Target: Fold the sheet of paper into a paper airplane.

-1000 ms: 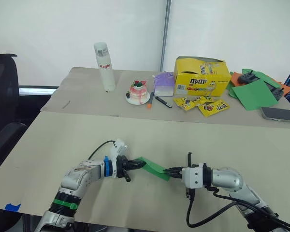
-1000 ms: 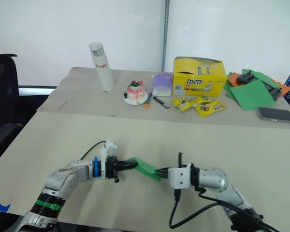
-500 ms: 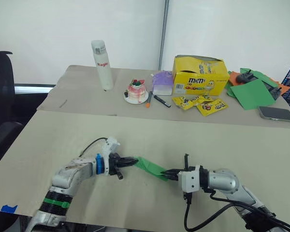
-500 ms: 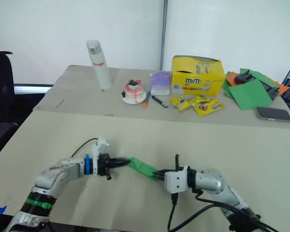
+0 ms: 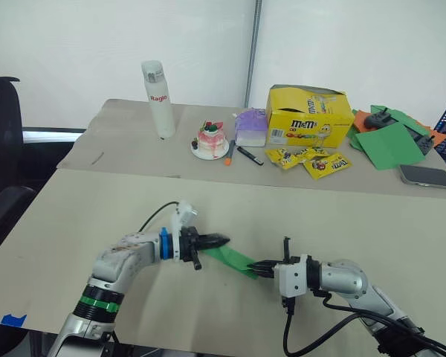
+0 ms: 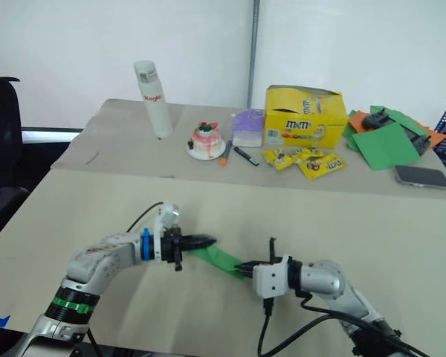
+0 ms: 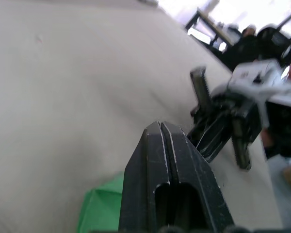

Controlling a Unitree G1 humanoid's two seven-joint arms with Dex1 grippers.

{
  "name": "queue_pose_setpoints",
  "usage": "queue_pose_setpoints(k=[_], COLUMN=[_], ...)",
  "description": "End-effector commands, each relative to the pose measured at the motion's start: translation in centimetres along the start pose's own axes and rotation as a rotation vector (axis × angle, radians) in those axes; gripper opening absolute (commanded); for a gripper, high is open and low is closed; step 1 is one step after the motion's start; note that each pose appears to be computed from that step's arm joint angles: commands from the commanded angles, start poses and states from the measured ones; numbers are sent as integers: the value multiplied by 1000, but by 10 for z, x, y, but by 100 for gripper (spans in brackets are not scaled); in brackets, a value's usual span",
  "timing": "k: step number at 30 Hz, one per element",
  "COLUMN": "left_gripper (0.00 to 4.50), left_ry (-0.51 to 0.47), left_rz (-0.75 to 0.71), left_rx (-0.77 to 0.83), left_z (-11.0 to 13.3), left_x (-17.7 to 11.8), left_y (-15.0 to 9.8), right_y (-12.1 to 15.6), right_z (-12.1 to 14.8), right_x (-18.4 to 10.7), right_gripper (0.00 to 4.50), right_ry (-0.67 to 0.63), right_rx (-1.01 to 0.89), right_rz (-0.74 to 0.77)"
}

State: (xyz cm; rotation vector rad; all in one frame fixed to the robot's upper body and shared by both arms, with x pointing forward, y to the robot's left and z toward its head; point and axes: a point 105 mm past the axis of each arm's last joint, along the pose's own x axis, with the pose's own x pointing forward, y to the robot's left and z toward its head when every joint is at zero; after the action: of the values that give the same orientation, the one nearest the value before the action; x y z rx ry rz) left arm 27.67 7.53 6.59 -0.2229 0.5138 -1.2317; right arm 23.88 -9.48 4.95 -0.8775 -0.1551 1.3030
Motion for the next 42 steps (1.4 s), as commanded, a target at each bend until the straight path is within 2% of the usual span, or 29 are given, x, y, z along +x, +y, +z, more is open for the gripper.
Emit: queue_pose_setpoints(k=[1, 5, 8, 14, 16, 17, 19, 21, 24, 30, 35, 42], left_gripper=[0, 0, 0, 0, 0, 0, 0, 0, 0, 0, 0, 0], left_ry=[103, 197, 211, 214, 212, 210, 206, 199, 178, 150, 169, 176], left_rz=[10, 35, 36, 39, 40, 41, 41, 43, 52, 52, 55, 56], left_rx=[78, 118, 110, 106, 104, 104, 104, 101, 95, 79, 80, 78], left_z=[-9, -26, -32, -37, -37, -37, -37, -36, -32, -24, -29, -31], left_x=[9, 11, 10, 9, 9, 9, 9, 9, 10, 16, 13, 13], left_y=[3, 10, 11, 11, 12, 12, 12, 12, 13, 9, 9, 11], right_y=[11, 12, 12, 4, -13, -26, -39, -45, -44, -26, -11, 7], right_z=[-7, -8, -8, 1, 6, 9, 12, 15, 13, 1, -15, -33], right_x=[-1, -4, -9, -31, -39, -41, -43, -41, -24, 5, 8, -21], right_gripper=[3, 3, 3, 192, 267, 291, 291, 291, 213, 3, 1, 1], right_ry=[44, 59, 63, 55, 32, 1, -36, -48, -44, -18, 47, 139], right_rx=[2, -17, 11, 47, 139, 229, 330, 369, 410, 507, 547, 593], right_rz=[44, 50, 61, 41, -53, -128, -200, -208, -182, -164, -168, -208])
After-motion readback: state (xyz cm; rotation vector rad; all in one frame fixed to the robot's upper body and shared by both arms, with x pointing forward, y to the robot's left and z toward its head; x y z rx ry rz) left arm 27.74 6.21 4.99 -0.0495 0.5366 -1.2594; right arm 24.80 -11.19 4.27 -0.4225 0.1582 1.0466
